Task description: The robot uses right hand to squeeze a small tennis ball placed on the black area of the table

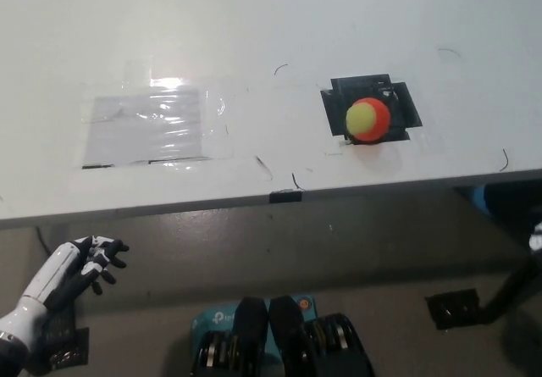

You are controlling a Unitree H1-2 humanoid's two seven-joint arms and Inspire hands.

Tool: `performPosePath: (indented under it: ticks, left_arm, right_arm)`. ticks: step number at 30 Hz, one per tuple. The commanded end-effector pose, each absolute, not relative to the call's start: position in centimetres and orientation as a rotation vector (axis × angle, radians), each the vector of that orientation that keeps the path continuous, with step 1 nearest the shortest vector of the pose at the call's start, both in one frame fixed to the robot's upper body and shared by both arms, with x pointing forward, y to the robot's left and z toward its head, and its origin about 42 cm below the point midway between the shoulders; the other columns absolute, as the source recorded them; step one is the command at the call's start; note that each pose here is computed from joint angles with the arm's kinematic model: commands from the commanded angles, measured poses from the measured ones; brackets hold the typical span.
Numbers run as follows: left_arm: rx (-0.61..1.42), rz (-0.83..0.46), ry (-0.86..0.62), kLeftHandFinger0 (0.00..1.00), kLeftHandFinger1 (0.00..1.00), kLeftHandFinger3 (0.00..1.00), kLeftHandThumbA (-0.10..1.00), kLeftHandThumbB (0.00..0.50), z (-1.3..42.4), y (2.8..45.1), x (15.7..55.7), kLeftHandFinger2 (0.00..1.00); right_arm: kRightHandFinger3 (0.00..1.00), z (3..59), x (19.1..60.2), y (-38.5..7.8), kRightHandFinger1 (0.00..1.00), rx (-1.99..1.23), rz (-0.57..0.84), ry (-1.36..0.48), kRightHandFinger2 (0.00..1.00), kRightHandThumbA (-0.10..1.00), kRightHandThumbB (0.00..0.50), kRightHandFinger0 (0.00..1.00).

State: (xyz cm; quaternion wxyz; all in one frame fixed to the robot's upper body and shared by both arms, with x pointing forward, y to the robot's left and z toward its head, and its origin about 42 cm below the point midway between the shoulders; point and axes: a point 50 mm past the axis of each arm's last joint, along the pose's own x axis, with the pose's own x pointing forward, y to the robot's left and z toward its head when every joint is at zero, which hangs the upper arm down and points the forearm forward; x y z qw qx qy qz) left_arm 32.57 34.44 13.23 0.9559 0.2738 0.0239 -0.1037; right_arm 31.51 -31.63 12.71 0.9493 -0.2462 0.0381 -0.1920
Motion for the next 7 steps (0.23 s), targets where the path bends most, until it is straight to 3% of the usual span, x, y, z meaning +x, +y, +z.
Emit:
performPosePath:
  ticks: [1, 4, 7]
  left_arm:
    - [0.568, -0.202, -0.028, 0.37, 0.44, 0.63, 0.88, 0.057, 14.36, 34.35, 32.75, 0.52]
    - [0.565, -0.205, -0.029, 0.38, 0.45, 0.63, 0.88, 0.056, 14.52, 34.14, 32.87, 0.54]
    - [0.562, -0.2, -0.022, 0.38, 0.46, 0.63, 0.88, 0.073, 14.61, 34.15, 32.96, 0.54]
  right_arm:
    - [0.45, 11.58, 31.57, -32.53, 0.0, 0.076, -0.498, -0.041, 0.1, 0.07, 0.156, 0.0]
    - [0.42, 10.86, 31.72, -32.55, 0.0, 0.104, -0.495, 0.023, 0.08, 0.11, 0.174, 0.0]
    - [0.43, 10.78, 31.84, -32.62, 0.0, 0.114, -0.49, 0.045, 0.08, 0.11, 0.161, 0.0]
